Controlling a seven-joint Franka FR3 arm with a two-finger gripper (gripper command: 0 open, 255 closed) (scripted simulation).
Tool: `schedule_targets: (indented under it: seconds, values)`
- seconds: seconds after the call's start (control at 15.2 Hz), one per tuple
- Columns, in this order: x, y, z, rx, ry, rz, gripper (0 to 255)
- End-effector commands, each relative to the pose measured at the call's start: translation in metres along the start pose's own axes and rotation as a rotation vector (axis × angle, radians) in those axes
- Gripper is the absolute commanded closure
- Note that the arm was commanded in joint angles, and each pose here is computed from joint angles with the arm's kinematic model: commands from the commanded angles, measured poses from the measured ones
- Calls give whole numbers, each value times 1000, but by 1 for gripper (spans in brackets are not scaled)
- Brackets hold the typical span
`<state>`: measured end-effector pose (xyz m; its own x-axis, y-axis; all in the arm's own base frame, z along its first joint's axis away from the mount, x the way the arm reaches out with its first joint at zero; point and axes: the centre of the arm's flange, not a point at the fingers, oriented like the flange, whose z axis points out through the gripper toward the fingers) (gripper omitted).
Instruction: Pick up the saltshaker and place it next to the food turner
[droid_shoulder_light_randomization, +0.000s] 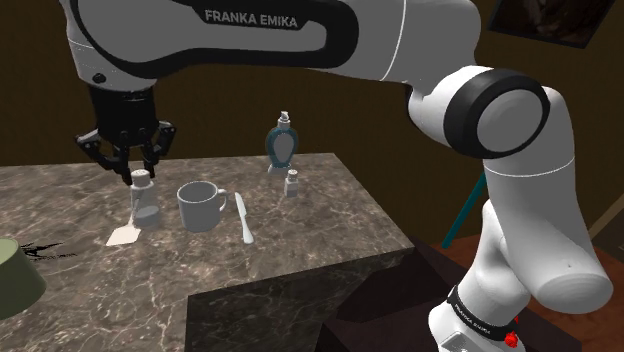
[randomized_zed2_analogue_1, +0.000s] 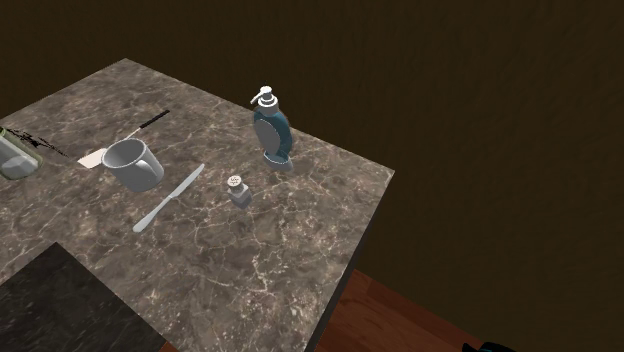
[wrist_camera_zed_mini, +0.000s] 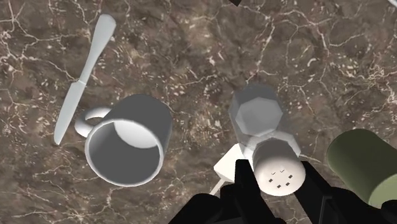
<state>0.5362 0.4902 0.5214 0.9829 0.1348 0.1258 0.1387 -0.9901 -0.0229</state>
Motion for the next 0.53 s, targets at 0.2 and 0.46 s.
schedule_targets:
  seconds: [0.2, 0.46]
  values:
    - [-3, 1, 27, 1, 1, 0, 255]
    - [-6, 2, 47, 1, 1, 0, 255]
